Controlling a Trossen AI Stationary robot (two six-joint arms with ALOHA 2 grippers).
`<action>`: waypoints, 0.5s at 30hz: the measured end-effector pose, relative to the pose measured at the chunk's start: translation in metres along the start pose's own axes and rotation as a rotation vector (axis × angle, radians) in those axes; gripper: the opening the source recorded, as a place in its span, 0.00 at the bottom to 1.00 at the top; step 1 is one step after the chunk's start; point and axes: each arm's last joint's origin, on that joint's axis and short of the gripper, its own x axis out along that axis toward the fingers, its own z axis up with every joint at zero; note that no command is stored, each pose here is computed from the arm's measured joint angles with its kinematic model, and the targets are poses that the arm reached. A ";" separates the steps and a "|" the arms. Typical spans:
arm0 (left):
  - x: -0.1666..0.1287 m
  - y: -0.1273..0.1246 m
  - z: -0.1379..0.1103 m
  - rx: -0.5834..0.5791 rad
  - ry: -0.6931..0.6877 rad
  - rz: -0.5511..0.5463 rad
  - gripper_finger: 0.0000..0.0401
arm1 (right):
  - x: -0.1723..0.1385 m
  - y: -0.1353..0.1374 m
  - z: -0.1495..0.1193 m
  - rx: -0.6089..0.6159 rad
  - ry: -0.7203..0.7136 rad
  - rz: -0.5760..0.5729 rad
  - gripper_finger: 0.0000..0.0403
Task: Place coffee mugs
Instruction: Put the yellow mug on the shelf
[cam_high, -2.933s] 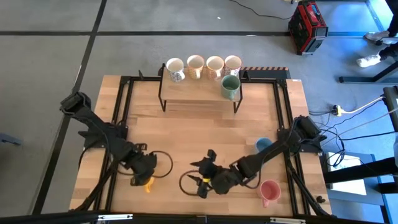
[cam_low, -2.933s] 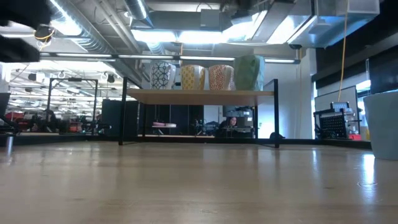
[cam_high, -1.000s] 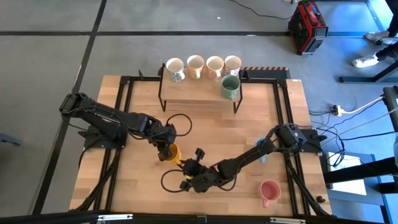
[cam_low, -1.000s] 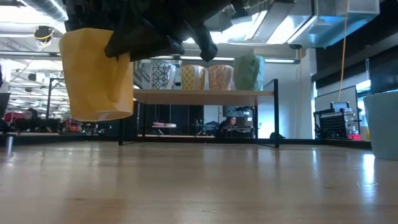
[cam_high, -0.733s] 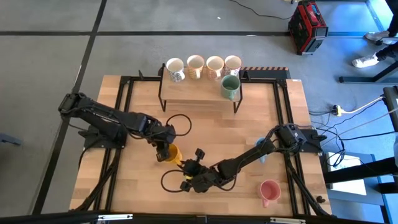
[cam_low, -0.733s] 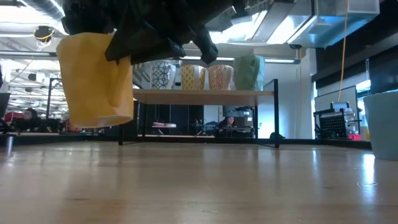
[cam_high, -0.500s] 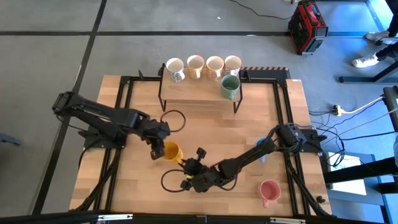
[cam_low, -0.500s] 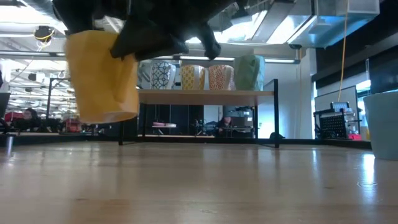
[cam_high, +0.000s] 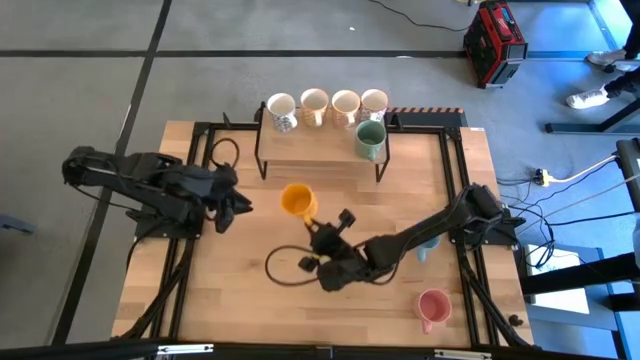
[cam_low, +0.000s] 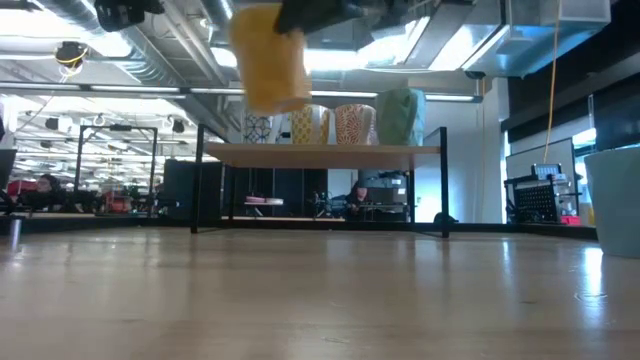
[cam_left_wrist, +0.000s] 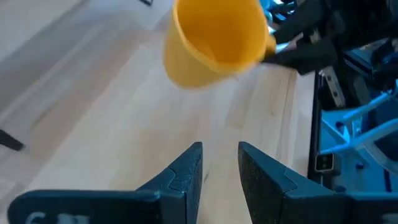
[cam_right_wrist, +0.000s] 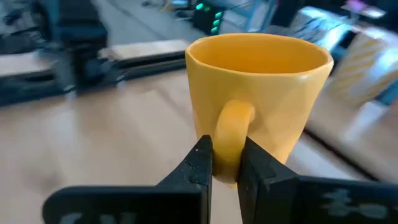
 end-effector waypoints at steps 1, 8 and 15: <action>-0.003 0.001 0.000 0.000 -0.017 0.003 0.24 | 0.003 -0.006 0.004 0.002 -0.001 -0.020 0.06; -0.014 0.005 0.002 0.005 -0.111 0.034 0.24 | 0.017 -0.054 0.025 -0.018 0.044 -0.122 0.06; -0.018 0.007 0.003 -0.001 -0.157 0.069 0.24 | 0.015 -0.097 0.023 0.099 -0.008 -0.158 0.06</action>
